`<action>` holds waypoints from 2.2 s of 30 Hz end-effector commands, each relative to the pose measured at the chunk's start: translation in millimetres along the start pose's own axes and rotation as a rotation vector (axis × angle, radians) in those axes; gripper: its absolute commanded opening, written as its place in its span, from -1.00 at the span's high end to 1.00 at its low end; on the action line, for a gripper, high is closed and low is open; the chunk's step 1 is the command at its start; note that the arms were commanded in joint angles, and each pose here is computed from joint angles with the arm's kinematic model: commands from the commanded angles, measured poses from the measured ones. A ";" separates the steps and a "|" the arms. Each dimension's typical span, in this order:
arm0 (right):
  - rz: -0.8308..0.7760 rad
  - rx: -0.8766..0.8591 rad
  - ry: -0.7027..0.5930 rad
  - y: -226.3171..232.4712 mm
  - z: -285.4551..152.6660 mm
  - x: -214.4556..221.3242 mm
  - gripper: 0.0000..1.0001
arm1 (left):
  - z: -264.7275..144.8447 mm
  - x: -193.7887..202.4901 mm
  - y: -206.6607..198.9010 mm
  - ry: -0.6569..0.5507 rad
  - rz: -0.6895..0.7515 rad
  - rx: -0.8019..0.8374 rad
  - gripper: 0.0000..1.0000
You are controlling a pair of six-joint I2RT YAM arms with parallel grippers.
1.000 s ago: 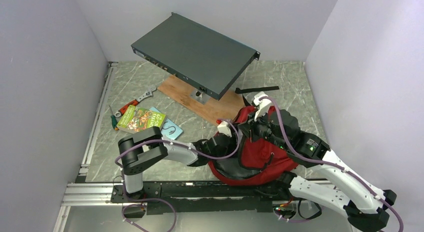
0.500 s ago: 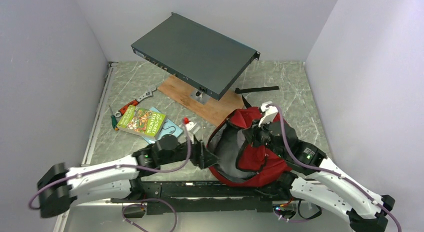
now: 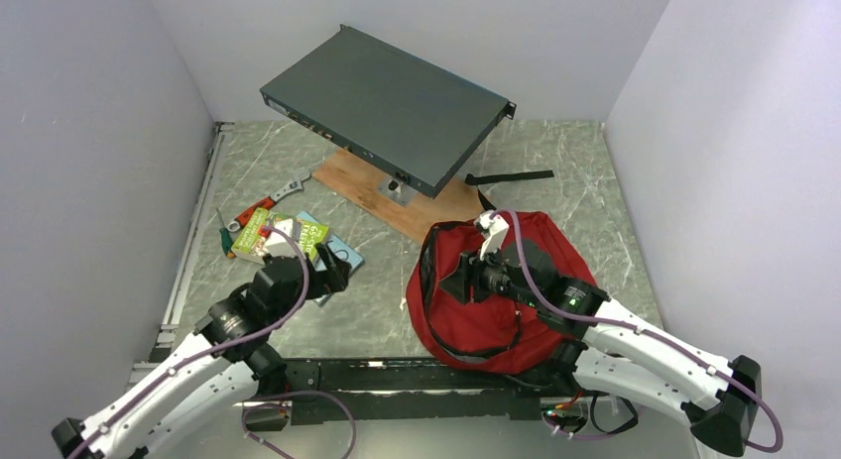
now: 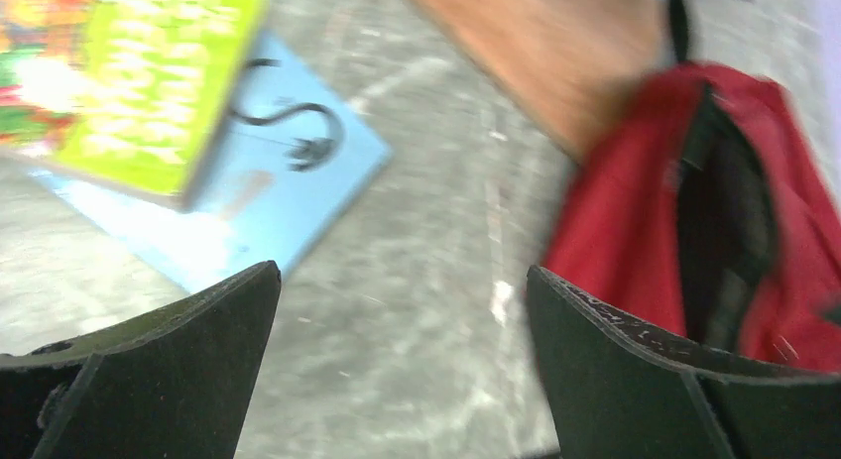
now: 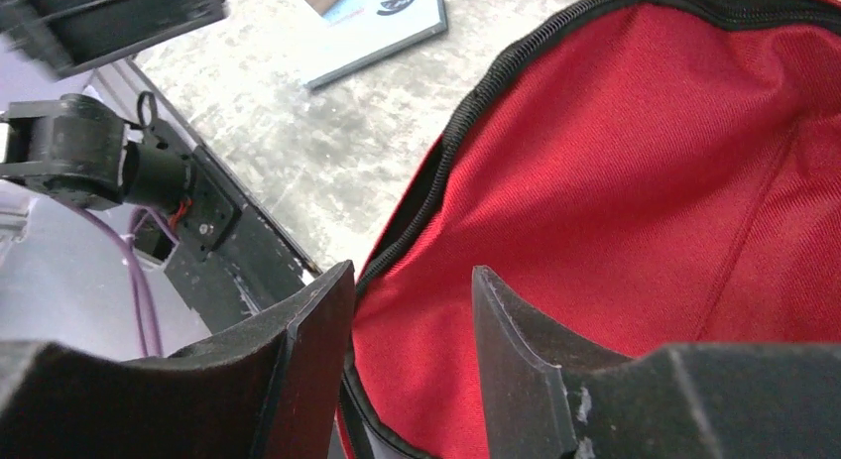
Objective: Pack the student bag
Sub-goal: Pick up the book from the center of the board.
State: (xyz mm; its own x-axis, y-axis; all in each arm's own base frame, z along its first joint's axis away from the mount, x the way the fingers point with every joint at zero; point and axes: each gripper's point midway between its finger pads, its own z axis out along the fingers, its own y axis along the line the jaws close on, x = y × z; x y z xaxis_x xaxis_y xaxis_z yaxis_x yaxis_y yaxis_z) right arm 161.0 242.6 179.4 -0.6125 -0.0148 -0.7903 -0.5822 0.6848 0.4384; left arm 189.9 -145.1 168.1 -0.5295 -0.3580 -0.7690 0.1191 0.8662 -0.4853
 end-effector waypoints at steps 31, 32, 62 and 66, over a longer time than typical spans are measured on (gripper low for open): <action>-0.081 -0.100 -0.210 23.4 -54.3 -44.8 -0.04 | 55.7 -42.7 241.1 -0.530 -0.941 -0.390 -0.99; -0.077 -0.103 -0.217 23.5 -54.9 -44.9 -0.04 | 57.0 -43.9 240.2 -0.535 -0.949 -0.374 -0.99; -0.037 -0.120 -0.245 28.9 -66.7 -52.1 0.02 | 32.3 -75.0 229.9 -0.662 -0.801 -0.352 1.00; -0.029 -0.101 -0.236 25.3 -67.5 -49.7 0.02 | 19.4 -111.3 199.9 -0.632 -0.706 -0.301 1.00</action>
State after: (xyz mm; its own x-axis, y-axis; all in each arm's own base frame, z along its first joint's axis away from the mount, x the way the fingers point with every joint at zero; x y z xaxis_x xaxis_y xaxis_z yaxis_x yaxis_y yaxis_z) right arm 142.1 214.2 245.2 -0.4676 0.1149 -0.8764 -0.6596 0.6148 0.4325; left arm 279.6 64.7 94.5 0.2060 -0.8981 -0.3886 -0.3760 0.2940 -0.8787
